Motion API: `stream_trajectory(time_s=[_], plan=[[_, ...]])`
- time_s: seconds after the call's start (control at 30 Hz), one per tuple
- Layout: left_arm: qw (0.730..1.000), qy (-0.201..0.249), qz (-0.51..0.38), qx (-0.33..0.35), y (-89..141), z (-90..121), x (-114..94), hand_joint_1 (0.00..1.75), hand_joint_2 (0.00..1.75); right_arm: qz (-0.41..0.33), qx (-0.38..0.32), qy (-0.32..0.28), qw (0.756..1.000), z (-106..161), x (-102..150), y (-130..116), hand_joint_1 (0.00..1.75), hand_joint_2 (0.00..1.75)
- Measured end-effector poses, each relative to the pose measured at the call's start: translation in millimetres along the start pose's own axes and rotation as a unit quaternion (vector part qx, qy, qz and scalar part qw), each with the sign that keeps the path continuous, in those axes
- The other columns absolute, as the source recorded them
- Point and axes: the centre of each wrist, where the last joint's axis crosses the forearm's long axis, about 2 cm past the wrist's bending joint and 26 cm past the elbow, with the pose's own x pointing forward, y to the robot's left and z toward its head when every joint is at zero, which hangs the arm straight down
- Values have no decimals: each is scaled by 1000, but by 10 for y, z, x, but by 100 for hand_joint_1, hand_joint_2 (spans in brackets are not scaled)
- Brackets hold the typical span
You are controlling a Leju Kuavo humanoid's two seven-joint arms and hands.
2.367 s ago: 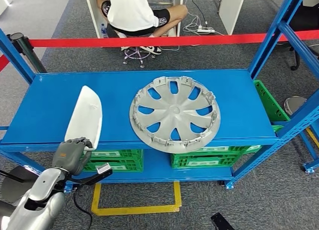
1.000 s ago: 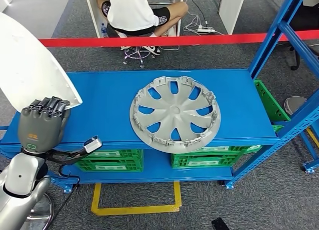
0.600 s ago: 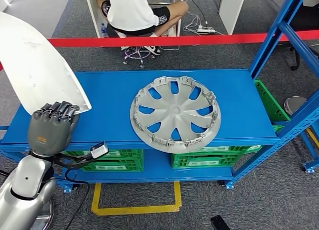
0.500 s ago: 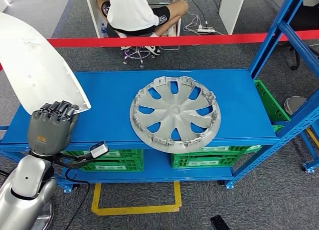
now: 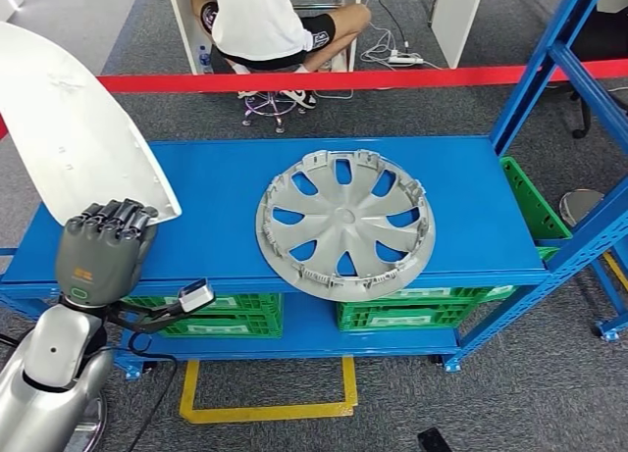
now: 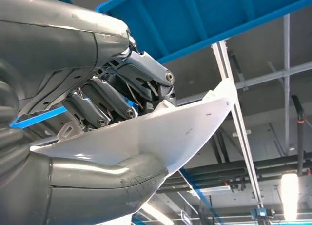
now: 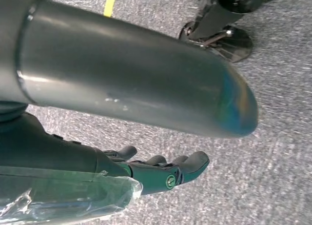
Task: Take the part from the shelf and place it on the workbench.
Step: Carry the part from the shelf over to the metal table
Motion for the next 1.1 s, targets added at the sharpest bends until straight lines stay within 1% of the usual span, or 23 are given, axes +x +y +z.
stream_trajectory(time_s=[0.13, 0.4, 0.6, 1.1], plan=[[1000, 7, -1, -5, -3, 6, -6, 175, 175, -3, 1, 3, 1000, 18, -57, 17, 0, 0], [1000, 15, -6, -15, -20, 0, -45, 175, 175, -12, -1, -1, 1000, 17, -46, 25, 0, 0], [1000, 17, -4, -20, -45, 11, -36, 175, 175, -17, -1, 8, 1000, 41, -124, 40, 0, 0], [999, 24, -7, -27, -69, 36, -65, 175, 175, -22, -2, 5, 1000, 34, -101, 36, 0, 0]])
